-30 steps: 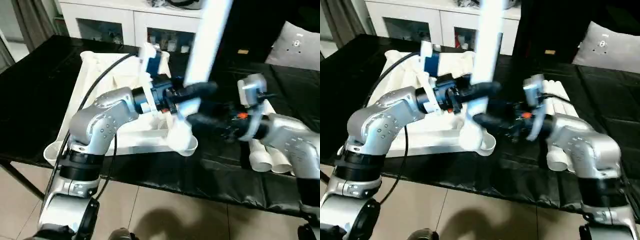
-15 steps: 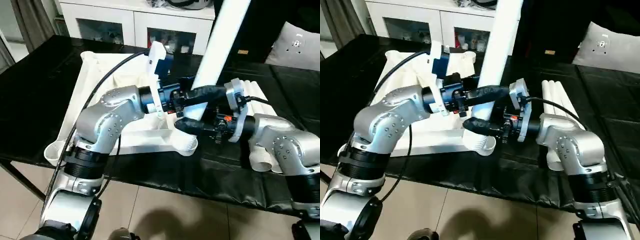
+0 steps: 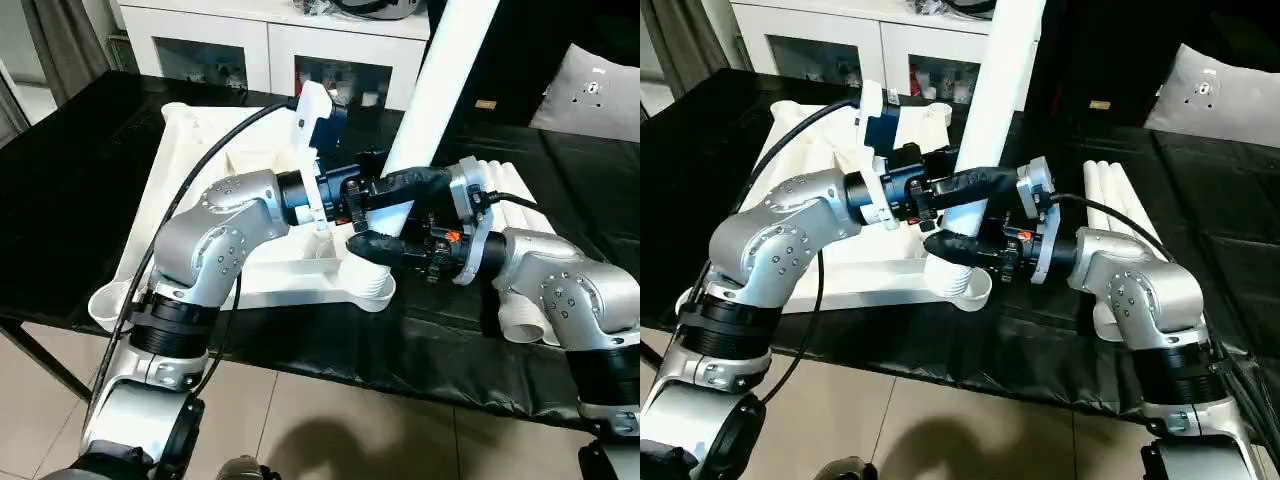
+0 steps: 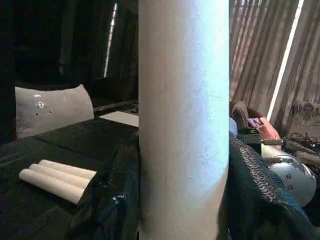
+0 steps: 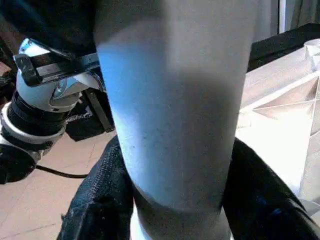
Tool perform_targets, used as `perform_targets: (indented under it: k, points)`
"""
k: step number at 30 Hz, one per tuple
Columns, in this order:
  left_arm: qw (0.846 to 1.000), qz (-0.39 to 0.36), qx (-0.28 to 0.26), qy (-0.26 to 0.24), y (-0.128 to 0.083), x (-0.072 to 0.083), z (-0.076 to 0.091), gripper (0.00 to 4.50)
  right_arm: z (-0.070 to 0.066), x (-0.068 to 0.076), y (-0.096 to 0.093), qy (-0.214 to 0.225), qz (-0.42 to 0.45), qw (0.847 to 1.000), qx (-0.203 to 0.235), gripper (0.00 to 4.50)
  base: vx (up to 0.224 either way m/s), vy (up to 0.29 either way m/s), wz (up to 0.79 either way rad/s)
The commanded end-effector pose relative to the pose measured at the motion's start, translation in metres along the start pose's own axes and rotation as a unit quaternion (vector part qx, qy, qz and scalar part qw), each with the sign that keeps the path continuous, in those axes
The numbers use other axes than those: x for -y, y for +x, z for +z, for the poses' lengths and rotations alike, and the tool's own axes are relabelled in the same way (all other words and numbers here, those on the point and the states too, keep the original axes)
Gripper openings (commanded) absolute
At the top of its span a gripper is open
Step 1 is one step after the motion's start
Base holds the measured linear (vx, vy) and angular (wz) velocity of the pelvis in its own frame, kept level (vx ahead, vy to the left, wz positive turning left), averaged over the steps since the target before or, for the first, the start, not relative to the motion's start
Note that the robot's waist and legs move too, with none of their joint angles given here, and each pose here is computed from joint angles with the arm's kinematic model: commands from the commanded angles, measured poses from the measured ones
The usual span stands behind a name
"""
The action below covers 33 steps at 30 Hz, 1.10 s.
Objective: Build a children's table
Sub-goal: Pick table leg
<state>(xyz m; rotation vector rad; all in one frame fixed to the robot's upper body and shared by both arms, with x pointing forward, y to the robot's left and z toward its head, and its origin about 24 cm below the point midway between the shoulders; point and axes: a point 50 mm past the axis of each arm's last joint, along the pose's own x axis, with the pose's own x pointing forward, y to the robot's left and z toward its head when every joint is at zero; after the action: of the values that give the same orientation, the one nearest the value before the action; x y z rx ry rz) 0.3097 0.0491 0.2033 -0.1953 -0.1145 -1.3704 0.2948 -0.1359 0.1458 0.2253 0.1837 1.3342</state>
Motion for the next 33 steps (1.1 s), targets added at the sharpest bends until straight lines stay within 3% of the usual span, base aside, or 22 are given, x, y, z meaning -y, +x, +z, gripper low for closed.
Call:
perform_targets:
  k: [1,7,14,20,31,33]
  points:
    - [1.000,-0.001,-0.005,0.010,0.002,0.000,0.000,1.88,0.007,0.001,-0.002,-0.001,-0.001,1.000,0.011,2.51,0.000,0.000,0.00]
    - [1.000,0.002,-0.008,0.011,0.001,-0.001,-0.001,1.87,0.012,0.002,-0.004,0.005,-0.001,1.000,0.025,3.08,0.000,0.000,0.00]
    - [1.000,0.003,-0.007,0.010,0.002,-0.001,-0.002,1.87,0.010,0.000,-0.005,0.008,0.010,1.000,0.016,3.21,0.000,0.000,0.00]
    - [1.000,0.004,-0.007,0.010,0.002,-0.002,-0.002,1.87,0.002,-0.001,-0.004,0.007,0.007,1.000,-0.007,2.56,0.000,0.000,0.00]
    - [1.000,0.001,-0.007,0.009,0.004,-0.001,-0.002,1.87,0.001,0.002,-0.004,0.006,-0.006,1.000,-0.003,2.49,0.000,0.000,0.00]
    - [1.000,0.001,-0.007,0.009,0.004,-0.001,-0.002,1.87,0.001,0.001,-0.003,0.011,0.000,1.000,-0.001,2.22,0.000,0.000,0.00]
